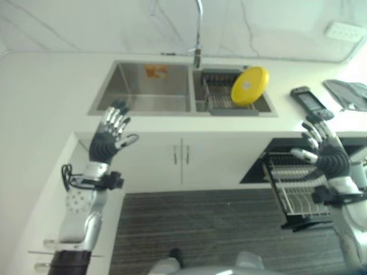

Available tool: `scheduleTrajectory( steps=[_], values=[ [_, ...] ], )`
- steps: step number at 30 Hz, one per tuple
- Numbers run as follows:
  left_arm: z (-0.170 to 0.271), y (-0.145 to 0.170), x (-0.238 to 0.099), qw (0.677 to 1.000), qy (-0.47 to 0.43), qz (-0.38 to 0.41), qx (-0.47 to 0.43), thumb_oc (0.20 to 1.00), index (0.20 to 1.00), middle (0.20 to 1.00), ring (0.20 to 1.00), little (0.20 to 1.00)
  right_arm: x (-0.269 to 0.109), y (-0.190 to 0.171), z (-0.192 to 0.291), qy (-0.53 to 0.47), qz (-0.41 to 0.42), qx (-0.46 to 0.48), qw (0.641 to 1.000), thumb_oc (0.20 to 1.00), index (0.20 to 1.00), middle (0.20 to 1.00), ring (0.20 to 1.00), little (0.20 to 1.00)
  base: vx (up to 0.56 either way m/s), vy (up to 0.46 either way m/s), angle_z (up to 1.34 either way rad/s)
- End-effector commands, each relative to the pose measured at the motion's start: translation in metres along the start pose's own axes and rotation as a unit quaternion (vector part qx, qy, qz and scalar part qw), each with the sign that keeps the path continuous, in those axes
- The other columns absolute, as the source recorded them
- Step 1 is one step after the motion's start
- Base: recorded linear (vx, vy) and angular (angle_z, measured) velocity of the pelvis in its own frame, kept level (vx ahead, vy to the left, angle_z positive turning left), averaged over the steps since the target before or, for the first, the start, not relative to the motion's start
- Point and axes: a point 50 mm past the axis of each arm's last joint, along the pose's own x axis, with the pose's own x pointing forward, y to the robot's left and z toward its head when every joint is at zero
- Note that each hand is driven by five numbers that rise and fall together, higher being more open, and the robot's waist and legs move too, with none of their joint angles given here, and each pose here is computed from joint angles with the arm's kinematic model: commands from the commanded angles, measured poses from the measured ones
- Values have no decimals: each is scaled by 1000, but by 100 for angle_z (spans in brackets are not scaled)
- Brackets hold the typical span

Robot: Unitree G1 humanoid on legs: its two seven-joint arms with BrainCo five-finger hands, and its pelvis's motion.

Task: Place the dishes in the dishwasher.

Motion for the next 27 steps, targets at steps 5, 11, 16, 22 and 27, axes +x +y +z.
scheduleTrajectory(
  steps=[5, 11, 16, 22, 27],
  values=[
    [23, -6, 1, 998, -56, -13, 34, 1000, 1000, 1000, 1000, 1000, 1, -13, 24, -54, -7, -24, 998, 1000, 1000, 1000, 1000, 1000, 307, -194, -11],
    [20, -5, -2, 999, -43, -6, 10, 1000, 1000, 1000, 1000, 1000, 1, -8, 21, -44, -23, -22, 999, 1000, 1000, 1000, 1000, 1000, 316, -283, 39],
    [21, -8, -2, 999, -47, -7, -11, 1000, 1000, 1000, 1000, 1000, 2, -6, 16, -17, -12, -32, 999, 1000, 1000, 1000, 1000, 1000, 223, -216, -14],
    [15, -14, -8, 998, -45, -18, -43, 1000, 1000, 1000, 1000, 1000, 0, -7, 14, -3, 19, -10, 1000, 1000, 1000, 1000, 1000, 1000, 145, -217, 7],
    [12, -14, -17, 997, -45, -14, -57, 1000, 1000, 1000, 1000, 1000, 10, 1, 16, -14, 39, -16, 999, 1000, 1000, 1000, 1000, 1000, 168, 47, -14]
  ],
)
